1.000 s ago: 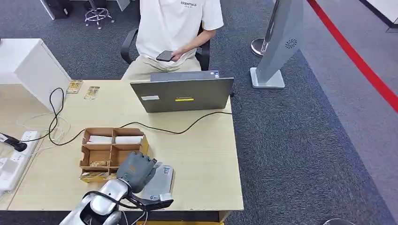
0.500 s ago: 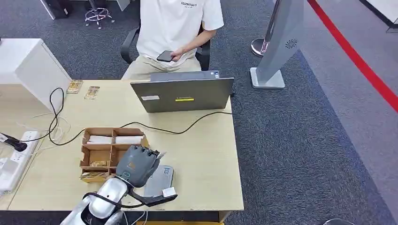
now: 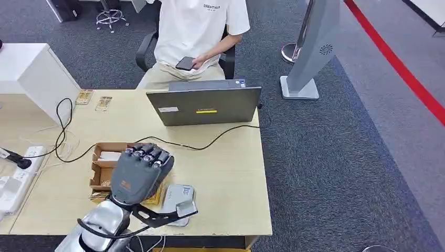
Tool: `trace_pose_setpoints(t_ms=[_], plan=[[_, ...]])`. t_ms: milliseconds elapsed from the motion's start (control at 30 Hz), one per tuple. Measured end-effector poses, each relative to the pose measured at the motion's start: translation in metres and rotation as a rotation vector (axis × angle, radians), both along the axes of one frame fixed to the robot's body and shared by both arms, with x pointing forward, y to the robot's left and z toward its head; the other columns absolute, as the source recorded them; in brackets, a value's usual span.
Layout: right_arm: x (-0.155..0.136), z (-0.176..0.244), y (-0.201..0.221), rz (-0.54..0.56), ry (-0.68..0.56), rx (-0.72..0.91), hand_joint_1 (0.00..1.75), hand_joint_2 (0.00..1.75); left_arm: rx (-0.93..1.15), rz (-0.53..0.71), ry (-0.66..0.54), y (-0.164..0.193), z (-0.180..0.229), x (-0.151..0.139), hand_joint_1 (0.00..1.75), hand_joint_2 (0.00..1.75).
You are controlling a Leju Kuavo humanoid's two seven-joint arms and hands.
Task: Pass the card to the sensor for recognition and then transmit it.
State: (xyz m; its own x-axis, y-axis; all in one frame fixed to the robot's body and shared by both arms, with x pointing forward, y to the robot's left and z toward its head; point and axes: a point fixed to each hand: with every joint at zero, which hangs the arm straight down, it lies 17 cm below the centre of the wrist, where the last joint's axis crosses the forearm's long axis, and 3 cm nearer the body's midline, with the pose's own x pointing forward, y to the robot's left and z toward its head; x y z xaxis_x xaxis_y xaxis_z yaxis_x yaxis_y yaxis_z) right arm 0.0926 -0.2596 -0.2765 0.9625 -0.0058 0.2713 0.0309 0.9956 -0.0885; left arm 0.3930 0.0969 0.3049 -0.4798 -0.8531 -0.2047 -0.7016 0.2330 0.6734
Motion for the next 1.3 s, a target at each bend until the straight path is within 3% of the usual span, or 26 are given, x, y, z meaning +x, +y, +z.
trace_pose_setpoints(t_ms=[267, 433, 633, 867, 1133, 1167, 1300], plan=[[0.006, 0.001, 0.005, 0.063, -0.009, 0.004, 0.0, 1.75, -0.018, 0.244, -0.097, 0.067, 0.054, 0.065, 1.75, 1.75], [0.007, 0.001, 0.007, 0.09, -0.013, 0.006, 0.0, 1.75, 0.13, 0.333, -0.104, 0.103, 0.041, 0.118, 1.75, 1.75], [0.005, 0.001, 0.007, 0.101, 0.002, 0.007, 0.0, 1.75, 0.236, 0.428, -0.049, 0.143, 0.02, 0.153, 1.75, 1.75], [0.002, 0.0, 0.007, 0.105, 0.021, 0.006, 0.0, 1.75, 0.257, 0.527, 0.009, 0.197, 0.008, 0.175, 1.75, 1.75], [0.002, 0.0, 0.007, 0.108, 0.019, 0.005, 0.0, 1.75, 0.25, 0.554, 0.035, 0.21, -0.001, 0.177, 1.75, 1.75], [0.002, 0.0, 0.007, 0.108, 0.019, 0.005, 0.0, 1.75, 0.25, 0.555, 0.037, 0.21, -0.002, 0.177, 0.0, 1.75], [0.002, 0.0, 0.007, 0.109, 0.017, 0.006, 0.0, 1.75, 0.274, 0.528, 0.058, 0.204, -0.011, 0.176, 0.0, 1.75]])
